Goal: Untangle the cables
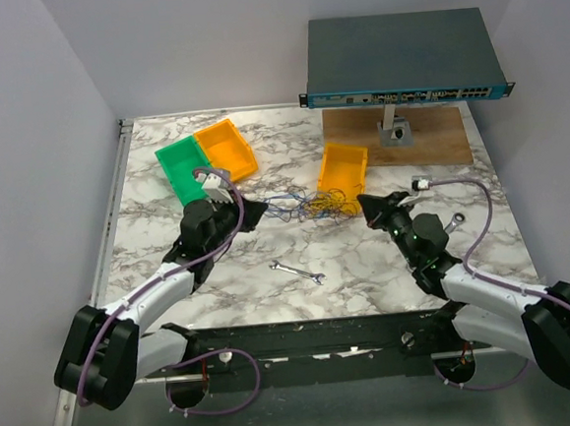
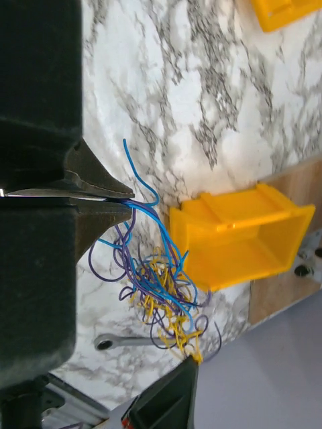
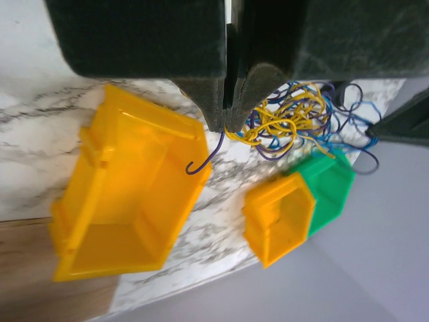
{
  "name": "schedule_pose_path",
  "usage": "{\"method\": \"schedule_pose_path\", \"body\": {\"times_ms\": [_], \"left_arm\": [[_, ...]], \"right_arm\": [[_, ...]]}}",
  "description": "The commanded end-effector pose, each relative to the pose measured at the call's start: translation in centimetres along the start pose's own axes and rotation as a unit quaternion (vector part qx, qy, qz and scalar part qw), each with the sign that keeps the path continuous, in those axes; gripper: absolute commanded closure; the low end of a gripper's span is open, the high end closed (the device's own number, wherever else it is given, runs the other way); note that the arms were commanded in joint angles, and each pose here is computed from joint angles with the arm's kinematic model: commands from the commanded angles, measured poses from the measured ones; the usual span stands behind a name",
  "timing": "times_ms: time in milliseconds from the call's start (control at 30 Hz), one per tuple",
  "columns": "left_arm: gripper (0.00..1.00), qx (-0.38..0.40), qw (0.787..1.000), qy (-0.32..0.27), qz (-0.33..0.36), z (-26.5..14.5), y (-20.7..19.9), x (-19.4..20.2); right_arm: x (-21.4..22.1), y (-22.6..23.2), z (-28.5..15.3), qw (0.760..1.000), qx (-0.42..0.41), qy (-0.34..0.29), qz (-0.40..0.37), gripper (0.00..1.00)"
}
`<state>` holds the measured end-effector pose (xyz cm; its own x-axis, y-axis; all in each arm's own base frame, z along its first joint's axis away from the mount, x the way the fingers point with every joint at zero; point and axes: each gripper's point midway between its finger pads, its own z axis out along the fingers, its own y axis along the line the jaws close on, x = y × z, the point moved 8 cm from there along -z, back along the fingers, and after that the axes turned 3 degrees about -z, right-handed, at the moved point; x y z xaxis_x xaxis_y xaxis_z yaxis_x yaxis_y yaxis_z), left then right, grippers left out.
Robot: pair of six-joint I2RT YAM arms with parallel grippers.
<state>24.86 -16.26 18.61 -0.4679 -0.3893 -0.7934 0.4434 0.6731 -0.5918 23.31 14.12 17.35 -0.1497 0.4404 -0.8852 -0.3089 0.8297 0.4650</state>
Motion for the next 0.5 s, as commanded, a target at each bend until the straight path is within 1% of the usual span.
{"method": "schedule_pose_path", "body": {"times_ms": [0, 67, 167, 200, 300, 333, 367, 467], "left_arm": [[1.00, -0.137, 0.990, -0.033, -0.020, -0.9, 2.6, -0.6], [1.00, -0.178, 0.982, -0.047, -0.028, -1.3, 3.3, -0.7], [1.00, -0.235, 0.969, -0.070, -0.042, -2.0, 4.2, -0.9], [1.00, -0.265, 0.958, -0.087, -0.058, -2.4, 4.7, -1.1], [1.00, -0.348, 0.925, -0.125, -0.090, -3.9, 6.0, -1.1], [1.00, -0.368, 0.914, -0.141, -0.100, -4.5, 6.3, -1.2], [1.00, -0.376, 0.908, -0.157, -0.102, -5.0, 6.3, -1.4], [1.00, -0.365, 0.903, -0.198, -0.109, -6.0, 6.3, -1.6]], "right_arm": [[-1.1, -2.8, -1.1, 0.989, 0.133, -0.069, 0.021, 0.99], [-1.2, -3.4, -1.4, 0.983, 0.161, -0.084, 0.035, 0.99], [-1.6, -3.8, -1.9, 0.978, 0.180, -0.100, 0.041, 0.99], [-1.6, -4.1, -2.0, 0.974, 0.195, -0.103, 0.045, 0.99], [-1.9, -5.4, -2.8, 0.953, 0.262, -0.131, 0.071, 0.99], [-2.1, -5.6, -3.0, 0.949, 0.271, -0.140, 0.078, 0.99], [-2.2, -5.6, -3.2, 0.948, 0.273, -0.144, 0.079, 0.99], [-2.3, -5.7, -3.4, 0.946, 0.278, -0.146, 0.083, 0.99]]}}
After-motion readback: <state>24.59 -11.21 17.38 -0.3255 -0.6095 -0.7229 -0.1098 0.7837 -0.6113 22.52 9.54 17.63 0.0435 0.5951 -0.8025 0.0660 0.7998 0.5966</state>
